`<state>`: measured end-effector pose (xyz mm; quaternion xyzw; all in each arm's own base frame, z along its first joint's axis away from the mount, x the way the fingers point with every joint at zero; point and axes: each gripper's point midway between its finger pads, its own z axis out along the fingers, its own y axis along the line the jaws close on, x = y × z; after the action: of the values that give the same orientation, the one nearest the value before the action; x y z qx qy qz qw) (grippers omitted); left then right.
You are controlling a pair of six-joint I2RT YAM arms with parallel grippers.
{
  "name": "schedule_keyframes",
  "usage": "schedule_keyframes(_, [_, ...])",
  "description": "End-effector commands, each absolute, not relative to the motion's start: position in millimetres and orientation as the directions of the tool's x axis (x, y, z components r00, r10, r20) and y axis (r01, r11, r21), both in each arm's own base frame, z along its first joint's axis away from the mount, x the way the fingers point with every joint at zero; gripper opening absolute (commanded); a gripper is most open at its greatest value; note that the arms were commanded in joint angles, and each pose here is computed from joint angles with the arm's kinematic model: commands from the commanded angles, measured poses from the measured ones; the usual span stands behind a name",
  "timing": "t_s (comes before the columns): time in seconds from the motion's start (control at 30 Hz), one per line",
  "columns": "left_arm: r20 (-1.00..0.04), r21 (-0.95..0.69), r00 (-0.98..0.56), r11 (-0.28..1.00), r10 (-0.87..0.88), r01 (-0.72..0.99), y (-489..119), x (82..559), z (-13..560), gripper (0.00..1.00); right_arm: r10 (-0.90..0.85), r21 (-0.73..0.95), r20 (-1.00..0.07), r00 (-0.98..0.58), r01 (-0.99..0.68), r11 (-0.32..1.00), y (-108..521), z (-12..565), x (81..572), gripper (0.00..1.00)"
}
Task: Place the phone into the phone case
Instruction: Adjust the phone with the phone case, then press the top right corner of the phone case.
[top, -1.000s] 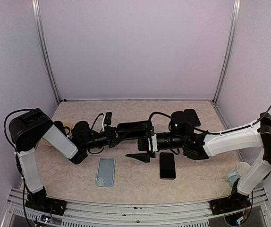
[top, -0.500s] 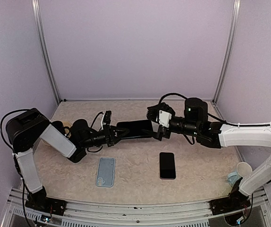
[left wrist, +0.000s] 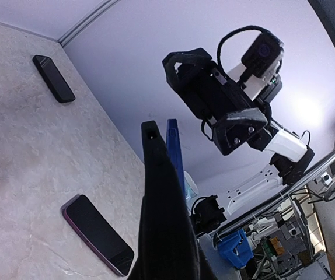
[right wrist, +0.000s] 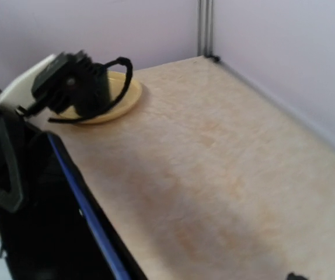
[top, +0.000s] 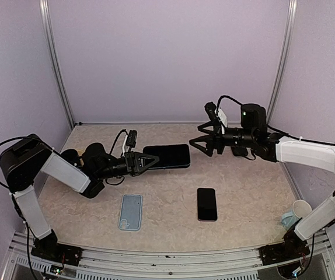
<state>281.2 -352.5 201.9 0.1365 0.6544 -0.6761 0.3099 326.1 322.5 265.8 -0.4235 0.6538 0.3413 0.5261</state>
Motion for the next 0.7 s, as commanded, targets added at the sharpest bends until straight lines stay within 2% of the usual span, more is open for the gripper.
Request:
schedule_keyframes(0.0, [-0.696,-0.699,-0.677,0.012,-0.237,0.715,-348.1,272.9,227.4,0.0,-0.118,0.279,-0.939,-0.322,-0.918,0.28,322.5,265.9,311.8,0.86])
schedule_keyframes(0.23, [-0.733,-0.659,-0.648,-0.016,-0.206,0.752,-348.8,267.3,229.0,0.0,-0.136,0.508,-0.845,-0.518,-0.855,0.103,329.1,246.8,299.6,0.89])
schedule_keyframes(0.4, [-0.739,-0.652,-0.647,-0.042,-0.189,0.757,-349.1,261.7,226.9,0.0,-0.156,0.586,-0.801,-0.578,-0.81,-0.007,334.8,238.0,290.9,0.81])
schedule_keyframes(0.67, [-0.748,-0.639,-0.641,-0.073,-0.174,0.766,-348.9,254.9,227.8,0.0,-0.173,0.628,-0.773,-0.611,-0.775,-0.067,337.8,231.1,287.2,0.74])
